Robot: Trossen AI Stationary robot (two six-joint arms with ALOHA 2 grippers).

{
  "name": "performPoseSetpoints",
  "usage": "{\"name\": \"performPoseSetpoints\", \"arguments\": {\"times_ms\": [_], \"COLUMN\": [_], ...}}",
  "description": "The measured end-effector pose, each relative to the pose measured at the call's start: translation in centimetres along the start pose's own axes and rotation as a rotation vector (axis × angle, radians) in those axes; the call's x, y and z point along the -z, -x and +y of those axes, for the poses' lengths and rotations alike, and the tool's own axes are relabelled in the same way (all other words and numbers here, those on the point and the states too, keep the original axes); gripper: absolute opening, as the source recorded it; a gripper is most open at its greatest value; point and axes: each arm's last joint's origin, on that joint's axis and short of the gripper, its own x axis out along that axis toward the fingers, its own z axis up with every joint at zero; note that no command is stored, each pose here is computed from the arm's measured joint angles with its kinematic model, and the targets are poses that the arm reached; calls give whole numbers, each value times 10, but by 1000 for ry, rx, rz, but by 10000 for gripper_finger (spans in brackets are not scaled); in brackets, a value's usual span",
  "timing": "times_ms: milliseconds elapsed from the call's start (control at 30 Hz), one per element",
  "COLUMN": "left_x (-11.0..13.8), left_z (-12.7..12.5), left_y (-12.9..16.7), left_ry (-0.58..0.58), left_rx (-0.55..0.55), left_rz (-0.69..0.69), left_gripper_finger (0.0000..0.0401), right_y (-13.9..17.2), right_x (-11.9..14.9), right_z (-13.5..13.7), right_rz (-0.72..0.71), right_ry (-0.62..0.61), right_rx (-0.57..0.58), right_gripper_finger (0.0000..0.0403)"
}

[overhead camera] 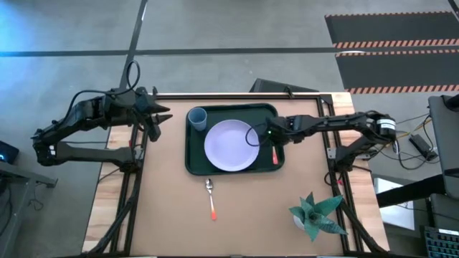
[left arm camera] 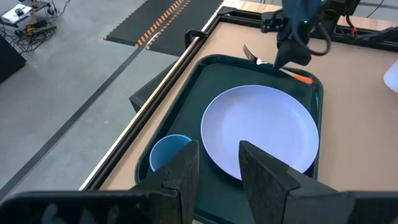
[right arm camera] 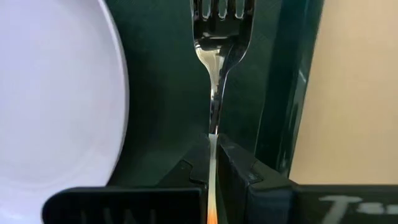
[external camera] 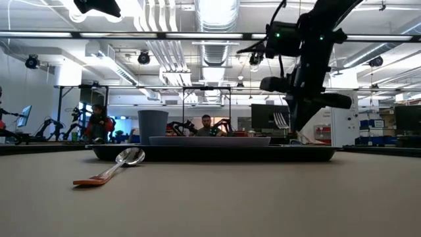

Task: Pick and place plate/cup/fork/spoon on tray
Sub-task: Put the orange fork on the black serving tray to the right of the white plate

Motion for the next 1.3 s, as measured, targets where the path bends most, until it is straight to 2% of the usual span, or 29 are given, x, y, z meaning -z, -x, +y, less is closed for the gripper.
{"name": "performPoseSetpoints", "arguments": {"times_ms": [800,1300], "left_x": [0,0], "left_z": [1,1], "left_y": [1,2], "left_ry": [-2,-2], "left_rx": [-14,-13], "left_rz": [-4,-6], "left_gripper_finger": [98,98], "right_y": [-46,-47], "right_x": [-7,-14], "right_z": [-1,-5], "right_rz": [94,84], "right_ry": [22,-2], "right_rx": [70,77], "right_gripper_finger": [8,12]}}
